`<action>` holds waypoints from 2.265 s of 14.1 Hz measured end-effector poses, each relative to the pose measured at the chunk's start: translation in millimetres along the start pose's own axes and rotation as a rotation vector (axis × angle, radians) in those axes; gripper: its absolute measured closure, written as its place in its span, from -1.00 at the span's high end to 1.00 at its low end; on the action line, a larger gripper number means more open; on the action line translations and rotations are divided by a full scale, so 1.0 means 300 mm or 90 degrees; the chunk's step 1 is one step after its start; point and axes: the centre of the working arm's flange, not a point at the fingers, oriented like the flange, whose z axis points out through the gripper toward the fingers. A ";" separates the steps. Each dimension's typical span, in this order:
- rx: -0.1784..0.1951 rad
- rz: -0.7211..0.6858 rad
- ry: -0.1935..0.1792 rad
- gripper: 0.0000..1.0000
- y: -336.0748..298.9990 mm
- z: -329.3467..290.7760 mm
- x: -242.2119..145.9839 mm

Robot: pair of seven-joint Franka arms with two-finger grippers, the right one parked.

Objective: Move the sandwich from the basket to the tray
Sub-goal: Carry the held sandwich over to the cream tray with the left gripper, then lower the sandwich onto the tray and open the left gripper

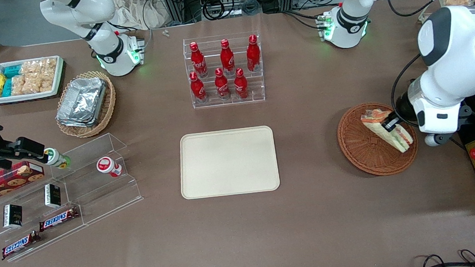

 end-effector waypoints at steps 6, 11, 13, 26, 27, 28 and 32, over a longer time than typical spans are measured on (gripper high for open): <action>-0.010 0.139 -0.026 -0.73 0.328 0.067 -0.264; -0.019 0.202 -0.020 -0.76 0.551 0.210 -0.394; -0.034 0.231 -0.018 -0.76 0.631 0.269 -0.465; -0.077 0.308 -0.020 -0.76 0.852 0.796 -0.640; -0.072 0.313 -0.023 -0.76 0.856 0.826 -0.655; -0.067 0.317 -0.027 -0.76 0.858 0.851 -0.668; -0.056 0.319 -0.034 -0.29 0.855 0.900 -0.673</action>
